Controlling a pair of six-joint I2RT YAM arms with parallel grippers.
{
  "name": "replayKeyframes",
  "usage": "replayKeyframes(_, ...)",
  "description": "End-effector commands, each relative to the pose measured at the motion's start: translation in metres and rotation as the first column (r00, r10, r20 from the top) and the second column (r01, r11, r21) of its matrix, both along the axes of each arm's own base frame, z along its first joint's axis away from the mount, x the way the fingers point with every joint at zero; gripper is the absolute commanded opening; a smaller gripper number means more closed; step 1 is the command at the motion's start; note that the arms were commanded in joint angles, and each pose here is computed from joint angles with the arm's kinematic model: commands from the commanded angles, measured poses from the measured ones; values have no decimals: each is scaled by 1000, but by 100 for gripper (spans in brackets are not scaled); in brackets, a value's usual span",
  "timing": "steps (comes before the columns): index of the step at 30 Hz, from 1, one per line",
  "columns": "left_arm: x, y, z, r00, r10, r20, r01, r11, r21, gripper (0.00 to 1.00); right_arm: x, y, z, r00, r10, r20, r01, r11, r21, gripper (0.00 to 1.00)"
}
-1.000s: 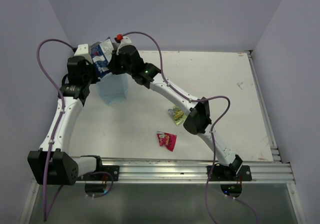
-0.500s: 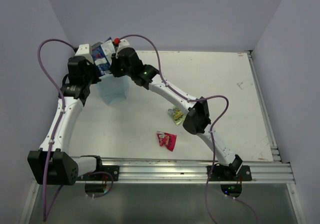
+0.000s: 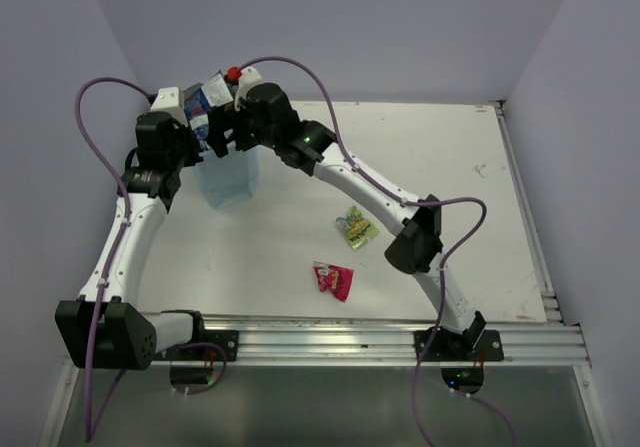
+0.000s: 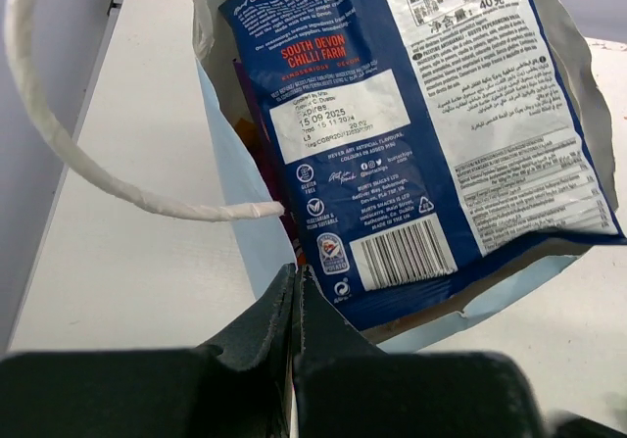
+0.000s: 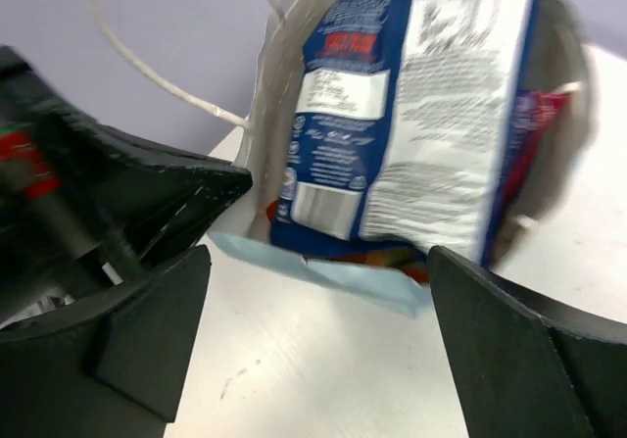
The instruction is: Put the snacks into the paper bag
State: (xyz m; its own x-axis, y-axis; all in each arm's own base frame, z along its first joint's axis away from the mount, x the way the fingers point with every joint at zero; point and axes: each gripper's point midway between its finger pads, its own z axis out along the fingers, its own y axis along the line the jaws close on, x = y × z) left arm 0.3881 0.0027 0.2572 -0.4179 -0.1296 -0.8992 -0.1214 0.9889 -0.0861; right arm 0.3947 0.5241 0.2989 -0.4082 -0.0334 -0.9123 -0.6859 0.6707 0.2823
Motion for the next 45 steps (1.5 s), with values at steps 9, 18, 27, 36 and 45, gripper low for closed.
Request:
replayKeyframes(9,0,6,8,999,28,35,-29,1000,7,0,-22,-190,-91,968,-236,-84,175,877,-448,98)
replayKeyframes(18,2,5,5,1000,17,11,-17,1000,11,0,-67,-277,-238,827,-446,-342,140,753,-643,93)
replayKeyframes(27,4,1,2,1000,4,0,-4,1000,11,0,-74,-293,-277,782,-493,-382,118,719,-685,78)
replayKeyframes(36,2,4,2,1000,15,0,-15,1000,25,0,-38,-275,-222,839,-452,-302,167,744,-647,0)
replayKeyframes(45,2,2,1,1000,7,-4,-7,1000,13,0,68,-130,51,980,-190,-56,193,980,57,0)
